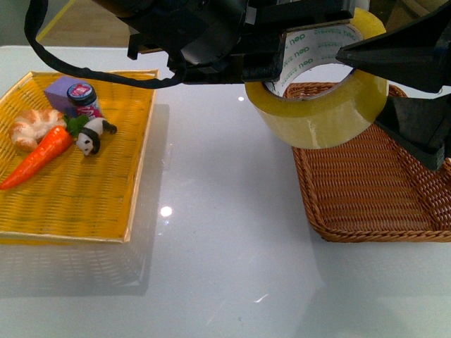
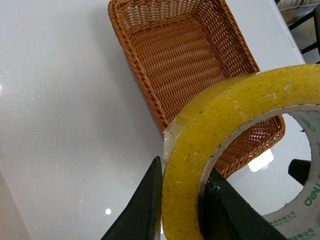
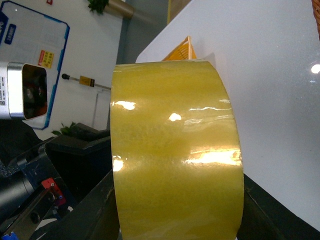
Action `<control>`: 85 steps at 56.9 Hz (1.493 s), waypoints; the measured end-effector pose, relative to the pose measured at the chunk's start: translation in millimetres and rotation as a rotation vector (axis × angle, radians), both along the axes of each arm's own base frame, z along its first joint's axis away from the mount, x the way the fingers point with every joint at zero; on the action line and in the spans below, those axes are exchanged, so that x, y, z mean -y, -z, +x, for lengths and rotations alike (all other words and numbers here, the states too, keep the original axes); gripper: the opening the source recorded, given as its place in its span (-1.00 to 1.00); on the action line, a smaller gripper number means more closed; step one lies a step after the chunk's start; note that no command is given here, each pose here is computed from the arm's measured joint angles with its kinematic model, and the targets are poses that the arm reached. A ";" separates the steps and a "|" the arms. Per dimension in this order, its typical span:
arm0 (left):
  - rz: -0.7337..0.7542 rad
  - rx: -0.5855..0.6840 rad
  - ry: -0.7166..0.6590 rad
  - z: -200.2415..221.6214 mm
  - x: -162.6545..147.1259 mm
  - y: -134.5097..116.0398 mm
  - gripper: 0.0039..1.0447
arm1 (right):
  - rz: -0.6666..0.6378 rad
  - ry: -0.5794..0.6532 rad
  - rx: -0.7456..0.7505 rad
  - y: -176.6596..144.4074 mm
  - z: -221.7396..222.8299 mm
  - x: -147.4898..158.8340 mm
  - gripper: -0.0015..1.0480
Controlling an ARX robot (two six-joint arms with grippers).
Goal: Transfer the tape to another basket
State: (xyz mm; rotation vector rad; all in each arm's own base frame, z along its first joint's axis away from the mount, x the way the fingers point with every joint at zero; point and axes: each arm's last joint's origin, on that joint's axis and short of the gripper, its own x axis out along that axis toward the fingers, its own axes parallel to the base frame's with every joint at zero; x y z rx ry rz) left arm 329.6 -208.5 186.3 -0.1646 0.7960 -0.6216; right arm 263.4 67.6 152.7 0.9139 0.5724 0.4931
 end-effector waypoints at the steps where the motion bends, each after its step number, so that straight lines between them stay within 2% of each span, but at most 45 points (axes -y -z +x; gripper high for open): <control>1: -0.001 0.000 0.000 0.0 0.0 -0.1 -0.72 | 0.000 -0.001 0.001 -0.1 0.1 0.0 -0.07; 16: -0.006 -0.001 0.000 -0.3 -0.1 -1.3 -0.71 | 0.002 -0.004 0.010 -1.0 0.3 -0.2 -0.07; 47: -0.048 -0.005 0.016 -2.7 -0.6 -10.1 0.87 | 0.017 0.032 0.000 -1.1 2.3 8.0 -0.08; 60: -0.049 -0.006 0.016 -2.7 -0.6 -10.1 0.83 | -0.022 0.093 -0.022 0.8 3.2 21.9 -0.08; 71: -0.049 -0.006 0.016 -2.7 -0.6 -10.1 0.83 | -0.279 0.220 -0.071 7.4 15.3 52.6 -0.08; 85: -0.049 -0.006 0.016 -2.8 -0.5 -10.1 0.83 | -0.438 0.285 -0.138 23.5 46.4 88.6 -0.08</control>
